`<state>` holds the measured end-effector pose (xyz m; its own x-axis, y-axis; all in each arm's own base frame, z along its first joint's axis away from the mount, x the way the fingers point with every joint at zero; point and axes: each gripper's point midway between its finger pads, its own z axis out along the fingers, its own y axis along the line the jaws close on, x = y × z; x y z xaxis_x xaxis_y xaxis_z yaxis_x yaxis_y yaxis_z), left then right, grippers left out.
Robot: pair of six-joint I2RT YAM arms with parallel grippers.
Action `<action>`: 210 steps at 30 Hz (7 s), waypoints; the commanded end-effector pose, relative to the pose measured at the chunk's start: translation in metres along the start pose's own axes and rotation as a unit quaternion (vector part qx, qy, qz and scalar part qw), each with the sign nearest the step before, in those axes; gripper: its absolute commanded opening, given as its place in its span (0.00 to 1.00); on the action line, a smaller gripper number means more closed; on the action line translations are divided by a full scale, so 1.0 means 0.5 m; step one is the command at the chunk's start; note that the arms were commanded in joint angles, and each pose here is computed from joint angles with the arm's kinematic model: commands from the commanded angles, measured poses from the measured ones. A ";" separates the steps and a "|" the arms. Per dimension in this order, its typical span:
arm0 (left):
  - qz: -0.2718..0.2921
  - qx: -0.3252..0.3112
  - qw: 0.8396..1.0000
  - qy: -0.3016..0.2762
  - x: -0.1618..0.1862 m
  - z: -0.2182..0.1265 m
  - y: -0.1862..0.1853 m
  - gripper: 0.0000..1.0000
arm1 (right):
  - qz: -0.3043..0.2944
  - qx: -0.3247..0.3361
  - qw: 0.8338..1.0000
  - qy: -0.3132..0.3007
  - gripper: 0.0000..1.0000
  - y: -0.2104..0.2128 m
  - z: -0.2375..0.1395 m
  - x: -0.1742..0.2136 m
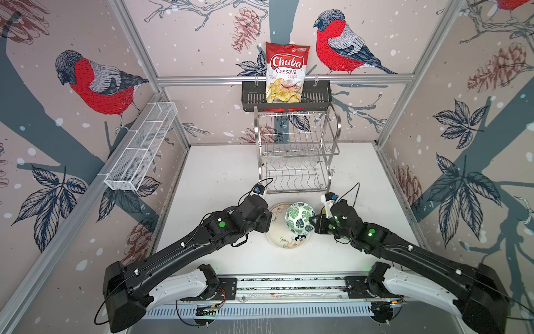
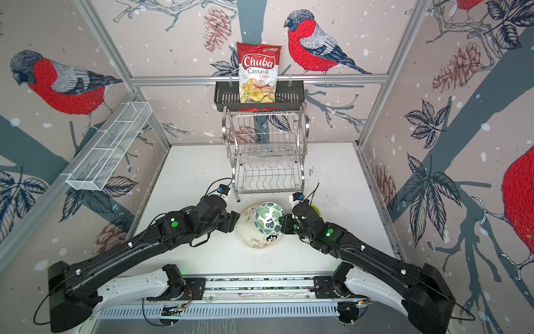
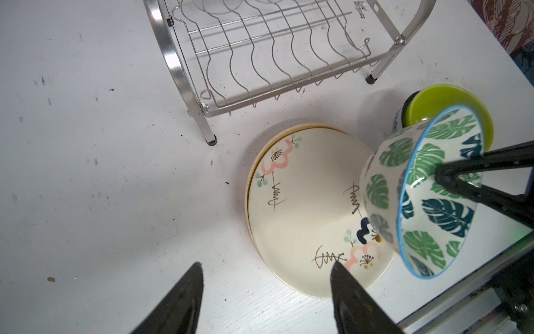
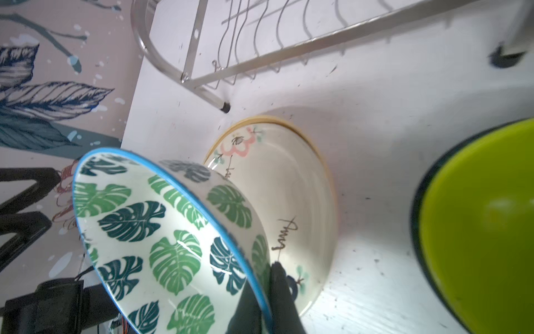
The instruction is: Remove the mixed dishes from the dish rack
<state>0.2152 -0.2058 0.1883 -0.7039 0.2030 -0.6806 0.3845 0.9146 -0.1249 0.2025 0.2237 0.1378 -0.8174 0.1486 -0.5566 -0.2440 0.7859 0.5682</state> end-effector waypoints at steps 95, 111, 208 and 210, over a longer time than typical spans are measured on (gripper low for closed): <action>-0.036 0.012 0.999 0.007 -0.017 0.077 0.049 0.72 | 0.158 0.176 0.972 -0.008 0.33 -0.277 -0.096 -0.051; -0.060 -0.016 0.998 -0.014 -0.033 0.065 0.088 0.72 | 0.128 0.149 0.976 -0.092 0.46 -0.221 -0.157 -0.103; -0.169 -0.050 0.984 -0.010 -0.163 0.277 0.147 0.08 | -0.267 0.098 0.925 -0.254 0.65 0.002 0.430 -0.503; -0.169 -0.047 0.985 -0.011 -0.165 0.276 0.143 0.08 | -0.267 0.103 0.923 -0.258 0.66 -0.002 0.439 -0.511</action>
<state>0.3950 -0.1952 0.1406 -0.7227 -0.1080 -0.6827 0.0608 0.9740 -0.2184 0.5200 0.3146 0.1447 -0.2575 -0.0580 -0.9645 -0.3917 0.9188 0.0493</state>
